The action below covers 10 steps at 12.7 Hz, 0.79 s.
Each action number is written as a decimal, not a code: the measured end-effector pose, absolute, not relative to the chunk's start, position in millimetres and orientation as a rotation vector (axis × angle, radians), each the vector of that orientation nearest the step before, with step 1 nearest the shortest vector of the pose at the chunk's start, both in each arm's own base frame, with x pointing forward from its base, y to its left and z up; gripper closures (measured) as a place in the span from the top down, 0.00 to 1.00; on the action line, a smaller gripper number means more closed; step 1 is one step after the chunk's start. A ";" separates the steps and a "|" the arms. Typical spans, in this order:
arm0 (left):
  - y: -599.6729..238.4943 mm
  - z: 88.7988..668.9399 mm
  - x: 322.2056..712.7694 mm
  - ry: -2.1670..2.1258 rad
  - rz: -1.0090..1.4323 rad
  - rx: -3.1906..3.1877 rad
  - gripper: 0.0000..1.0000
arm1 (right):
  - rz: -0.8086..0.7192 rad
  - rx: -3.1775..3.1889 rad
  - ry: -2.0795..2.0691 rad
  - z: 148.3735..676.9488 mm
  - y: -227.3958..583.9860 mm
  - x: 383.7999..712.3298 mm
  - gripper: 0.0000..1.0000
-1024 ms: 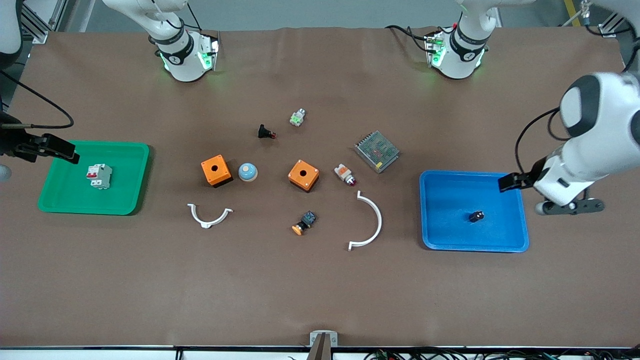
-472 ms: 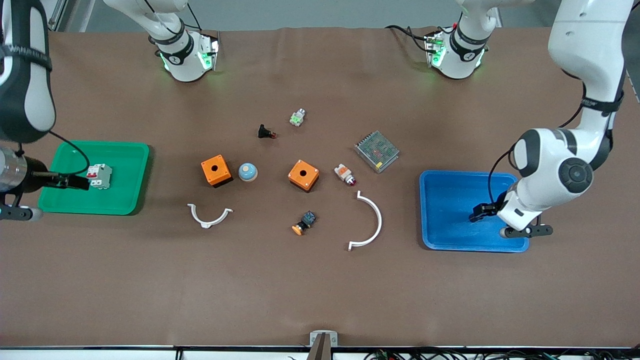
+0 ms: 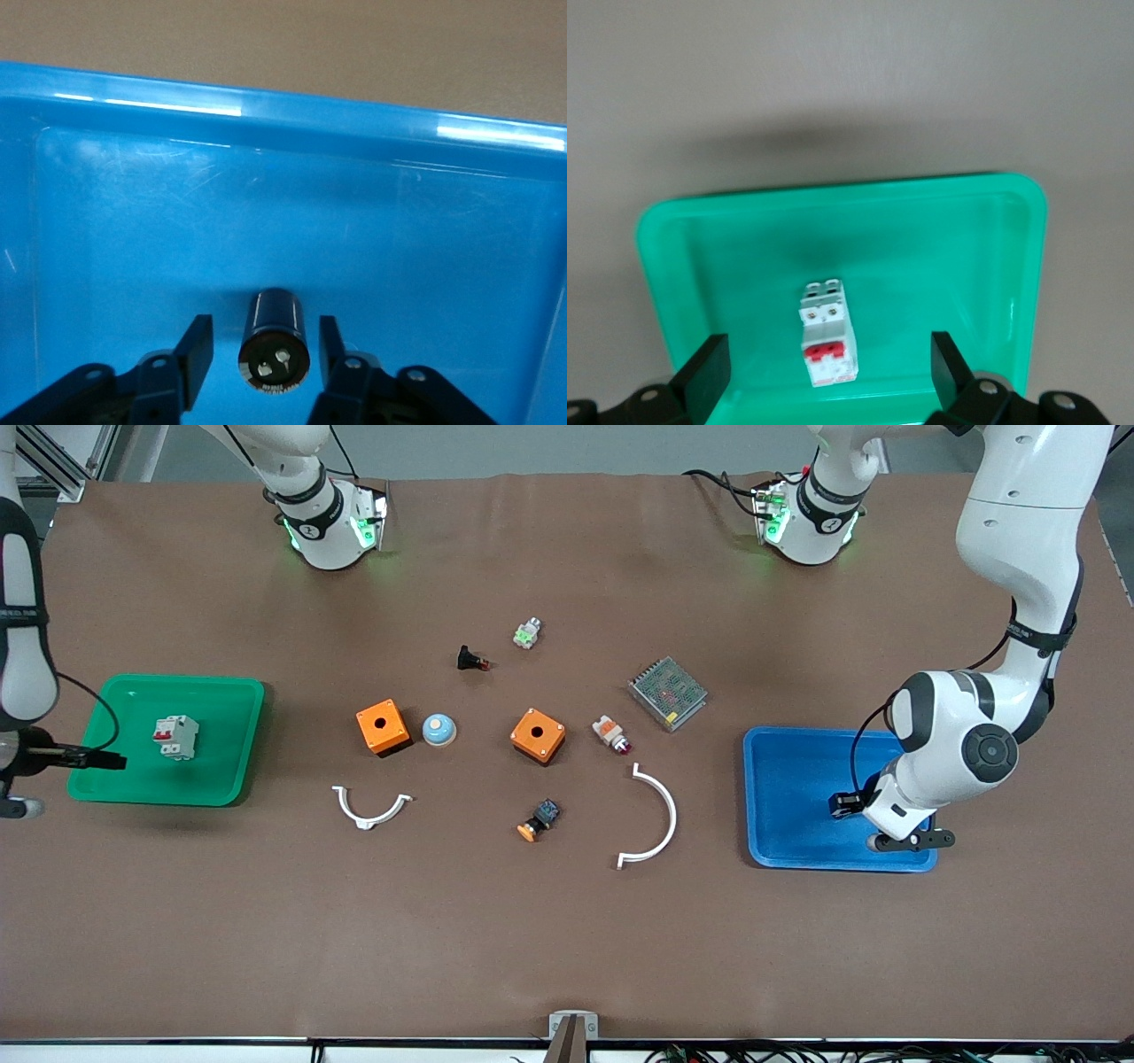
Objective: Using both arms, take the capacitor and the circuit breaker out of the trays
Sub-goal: 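Grasp the black capacitor with the left gripper while the right gripper grasps the breaker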
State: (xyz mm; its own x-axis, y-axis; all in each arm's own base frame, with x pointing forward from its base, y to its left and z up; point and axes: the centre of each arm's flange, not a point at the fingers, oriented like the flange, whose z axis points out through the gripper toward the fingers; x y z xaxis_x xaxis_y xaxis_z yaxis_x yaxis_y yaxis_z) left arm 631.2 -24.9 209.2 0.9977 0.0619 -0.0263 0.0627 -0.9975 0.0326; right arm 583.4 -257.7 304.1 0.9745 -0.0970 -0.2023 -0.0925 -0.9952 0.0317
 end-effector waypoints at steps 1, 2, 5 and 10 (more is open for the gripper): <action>-24.4 207.4 630.8 0.098 -0.044 3.106 0.54 | -0.338 3.112 -0.101 283.3 -261.0 570.7 1.00; -24.2 206.1 630.6 0.099 -0.047 3.106 0.46 | -0.366 3.123 -0.048 270.0 -261.0 561.2 1.00; -28.0 208.3 632.4 0.090 -0.039 3.105 0.34 | -0.419 3.142 0.079 260.7 -256.1 552.9 1.00; -58.7 274.3 643.6 0.046 0.005 3.087 0.34 | -0.467 3.153 0.124 248.8 -248.2 543.9 1.00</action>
State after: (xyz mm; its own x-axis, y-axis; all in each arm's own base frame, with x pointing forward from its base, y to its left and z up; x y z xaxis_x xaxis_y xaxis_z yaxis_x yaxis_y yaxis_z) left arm 643.6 -58.7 274.3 0.9996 0.0297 0.0025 0.0295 -0.9981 0.0539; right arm 543.9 -248.2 248.8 0.9542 0.0836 -0.2872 0.0696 -0.9959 -0.0586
